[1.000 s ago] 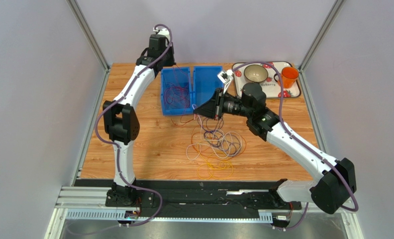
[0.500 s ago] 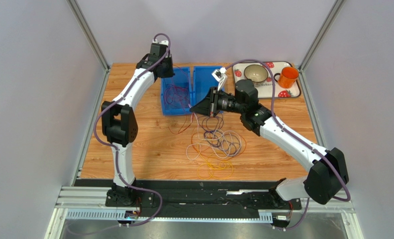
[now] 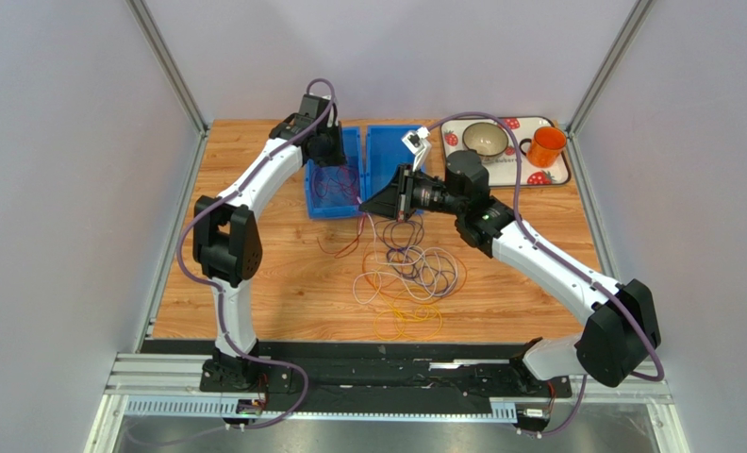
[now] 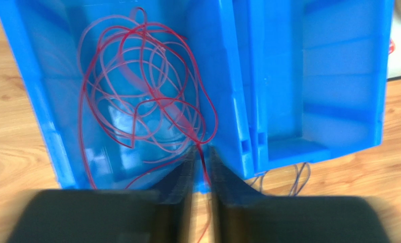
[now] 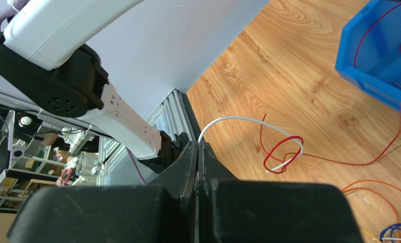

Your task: Untangle the cables

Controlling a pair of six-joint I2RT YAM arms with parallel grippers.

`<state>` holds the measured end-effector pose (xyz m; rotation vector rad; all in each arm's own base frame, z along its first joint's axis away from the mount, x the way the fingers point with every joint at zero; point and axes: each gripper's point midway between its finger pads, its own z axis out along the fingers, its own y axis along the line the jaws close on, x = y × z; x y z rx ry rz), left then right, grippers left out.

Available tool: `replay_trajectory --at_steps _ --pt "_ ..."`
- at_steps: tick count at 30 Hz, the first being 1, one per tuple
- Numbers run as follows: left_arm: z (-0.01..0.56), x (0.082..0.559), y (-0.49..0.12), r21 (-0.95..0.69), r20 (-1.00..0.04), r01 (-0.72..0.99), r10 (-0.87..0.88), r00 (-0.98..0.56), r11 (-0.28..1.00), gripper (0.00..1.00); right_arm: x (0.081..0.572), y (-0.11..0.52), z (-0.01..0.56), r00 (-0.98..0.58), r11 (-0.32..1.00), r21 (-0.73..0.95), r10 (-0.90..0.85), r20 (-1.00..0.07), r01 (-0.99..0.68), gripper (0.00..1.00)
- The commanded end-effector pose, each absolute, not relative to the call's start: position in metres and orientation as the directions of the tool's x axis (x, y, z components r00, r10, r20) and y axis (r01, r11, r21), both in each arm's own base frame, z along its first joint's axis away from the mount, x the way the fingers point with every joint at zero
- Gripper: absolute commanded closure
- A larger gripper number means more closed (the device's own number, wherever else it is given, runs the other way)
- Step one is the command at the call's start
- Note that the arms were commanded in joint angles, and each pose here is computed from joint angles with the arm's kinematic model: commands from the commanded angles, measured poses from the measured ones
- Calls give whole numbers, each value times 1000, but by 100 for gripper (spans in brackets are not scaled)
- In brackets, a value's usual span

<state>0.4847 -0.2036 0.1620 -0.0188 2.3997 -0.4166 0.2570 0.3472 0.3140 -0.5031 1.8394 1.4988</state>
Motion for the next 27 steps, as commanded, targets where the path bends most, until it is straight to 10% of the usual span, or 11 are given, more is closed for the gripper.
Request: replay_trajectory --at_steps 1,7,27 --pt "183 505 -201 -280 -655 106 -109 -748 954 62 259 347 345 -630 225 655 179 -756 -722 100" --pt "226 501 -189 -242 -722 120 -96 -686 963 33 262 347 348 -619 234 645 180 -764 -728 100" --pt "253 327 -156 -253 -900 335 -94 -426 907 34 275 346 346 -593 292 618 180 -785 -730 100"
